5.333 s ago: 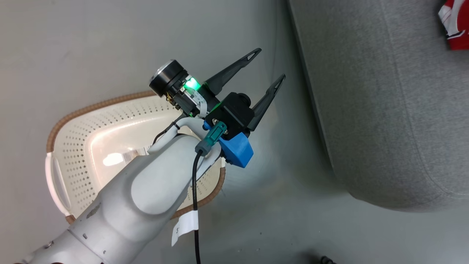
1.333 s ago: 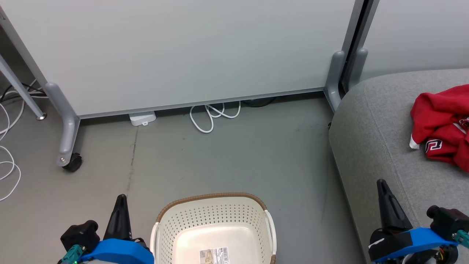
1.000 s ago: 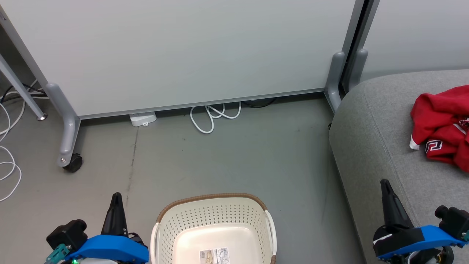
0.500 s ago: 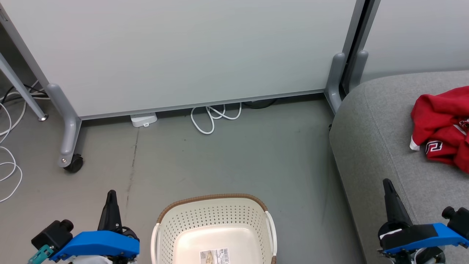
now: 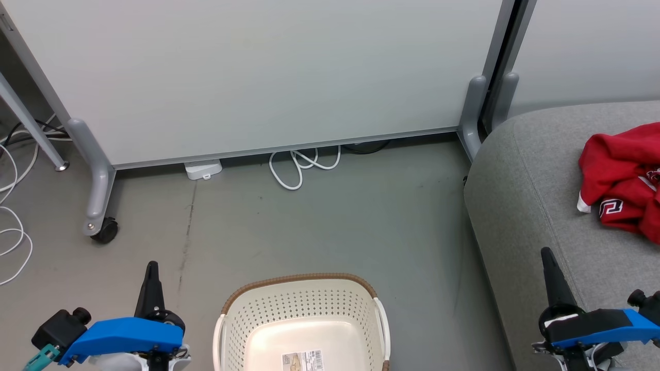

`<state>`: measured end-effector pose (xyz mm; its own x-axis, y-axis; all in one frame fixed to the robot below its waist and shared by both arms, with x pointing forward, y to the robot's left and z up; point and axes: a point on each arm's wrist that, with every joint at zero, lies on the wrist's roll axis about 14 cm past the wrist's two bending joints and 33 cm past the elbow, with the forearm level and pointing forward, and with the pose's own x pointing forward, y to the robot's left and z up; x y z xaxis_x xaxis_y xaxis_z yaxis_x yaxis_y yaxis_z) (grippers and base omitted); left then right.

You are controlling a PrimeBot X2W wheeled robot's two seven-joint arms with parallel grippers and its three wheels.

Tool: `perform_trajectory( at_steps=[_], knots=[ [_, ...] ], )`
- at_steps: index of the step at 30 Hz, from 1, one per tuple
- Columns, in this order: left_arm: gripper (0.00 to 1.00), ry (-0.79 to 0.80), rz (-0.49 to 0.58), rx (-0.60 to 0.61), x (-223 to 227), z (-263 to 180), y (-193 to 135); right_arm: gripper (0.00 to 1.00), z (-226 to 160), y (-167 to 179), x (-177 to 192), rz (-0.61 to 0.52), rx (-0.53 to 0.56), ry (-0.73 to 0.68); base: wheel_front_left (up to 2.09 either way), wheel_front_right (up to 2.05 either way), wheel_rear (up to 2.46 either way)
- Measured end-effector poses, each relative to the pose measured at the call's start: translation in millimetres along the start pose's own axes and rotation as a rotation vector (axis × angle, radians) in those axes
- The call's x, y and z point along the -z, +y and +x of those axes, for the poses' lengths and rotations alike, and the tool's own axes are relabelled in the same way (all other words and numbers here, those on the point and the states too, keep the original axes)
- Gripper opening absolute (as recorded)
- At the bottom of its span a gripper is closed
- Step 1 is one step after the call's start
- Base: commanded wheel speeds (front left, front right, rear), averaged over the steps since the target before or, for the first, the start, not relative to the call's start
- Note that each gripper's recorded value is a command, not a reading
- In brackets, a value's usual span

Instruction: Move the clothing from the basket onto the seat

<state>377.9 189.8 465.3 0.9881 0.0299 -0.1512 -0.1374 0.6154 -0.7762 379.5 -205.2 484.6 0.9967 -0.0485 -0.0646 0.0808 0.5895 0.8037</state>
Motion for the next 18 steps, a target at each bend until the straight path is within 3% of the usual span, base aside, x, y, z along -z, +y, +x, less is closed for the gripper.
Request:
perform_trajectory(
  at_steps=[18],
  knots=[
    [0.00, -0.007, -0.205, 0.025, -9.1, 2.3, -7.1, 0.00, 3.0, 4.0, -1.8, 0.193, -0.007, 0.008, 0.00, 0.00, 0.00]
  ],
)
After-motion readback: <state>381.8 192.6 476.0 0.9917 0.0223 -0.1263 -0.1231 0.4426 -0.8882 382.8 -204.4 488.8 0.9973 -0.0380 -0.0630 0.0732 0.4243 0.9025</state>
